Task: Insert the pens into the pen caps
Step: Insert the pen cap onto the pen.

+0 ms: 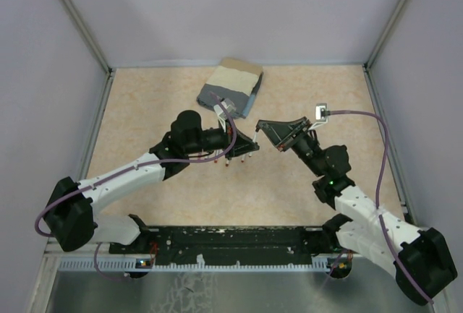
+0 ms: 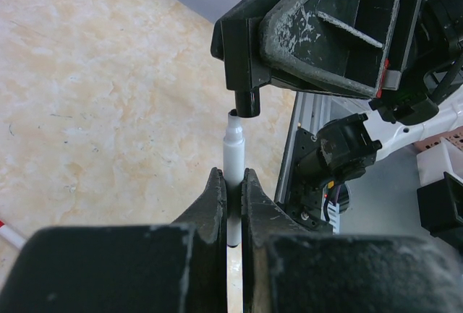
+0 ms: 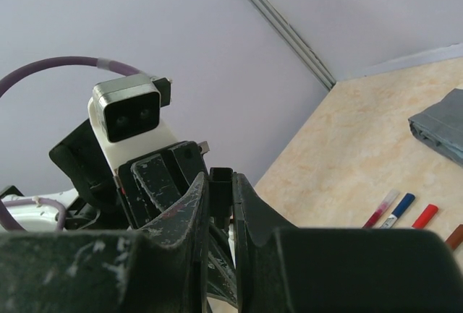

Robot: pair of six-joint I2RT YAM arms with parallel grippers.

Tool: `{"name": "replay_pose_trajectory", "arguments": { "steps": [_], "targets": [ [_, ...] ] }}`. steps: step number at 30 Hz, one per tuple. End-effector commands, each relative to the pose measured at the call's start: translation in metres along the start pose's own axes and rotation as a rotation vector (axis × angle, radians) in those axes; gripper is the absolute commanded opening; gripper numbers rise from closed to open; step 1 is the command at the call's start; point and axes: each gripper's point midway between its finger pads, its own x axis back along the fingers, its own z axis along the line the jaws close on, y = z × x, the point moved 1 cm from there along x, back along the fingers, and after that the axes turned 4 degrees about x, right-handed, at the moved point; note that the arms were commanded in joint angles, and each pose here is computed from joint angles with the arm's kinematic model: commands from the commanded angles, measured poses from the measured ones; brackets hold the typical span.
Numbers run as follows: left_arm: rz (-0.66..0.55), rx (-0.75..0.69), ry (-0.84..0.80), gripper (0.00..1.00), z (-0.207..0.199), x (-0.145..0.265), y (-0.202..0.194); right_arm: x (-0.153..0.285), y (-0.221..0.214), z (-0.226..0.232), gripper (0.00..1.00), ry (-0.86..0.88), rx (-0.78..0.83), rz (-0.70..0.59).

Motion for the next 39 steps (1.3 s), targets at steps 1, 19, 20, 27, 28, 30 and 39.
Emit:
{"name": "replay_pose_trajectory", "arguments": {
  "steps": [1,19,20,27,28,30,39],
  "targets": [
    [-0.049,-0.050,-0.042,0.00,-0.013,-0.001,0.017,-0.004,0.014,0.017,0.00,0.056,0.051,-0.021],
    [-0.048,-0.047,-0.039,0.00,-0.012,-0.002,0.016,-0.008,0.032,0.018,0.00,0.014,0.027,-0.092],
    [-0.046,-0.046,-0.040,0.00,-0.012,-0.003,0.016,-0.008,0.033,0.019,0.00,0.019,0.022,-0.097],
    [-0.045,-0.045,-0.040,0.00,-0.012,-0.003,0.015,-0.010,0.038,0.026,0.00,0.046,0.003,-0.115],
    [-0.043,-0.043,-0.039,0.00,-0.011,-0.003,0.015,-0.010,0.038,0.026,0.00,0.047,0.004,-0.115],
    [-0.043,-0.043,-0.038,0.00,-0.011,-0.003,0.014,-0.010,0.038,0.026,0.00,0.048,0.007,-0.113],
    [-0.048,-0.047,-0.036,0.00,-0.011,-0.003,0.016,-0.007,0.026,0.020,0.00,0.027,0.045,-0.051]
  ]
}}
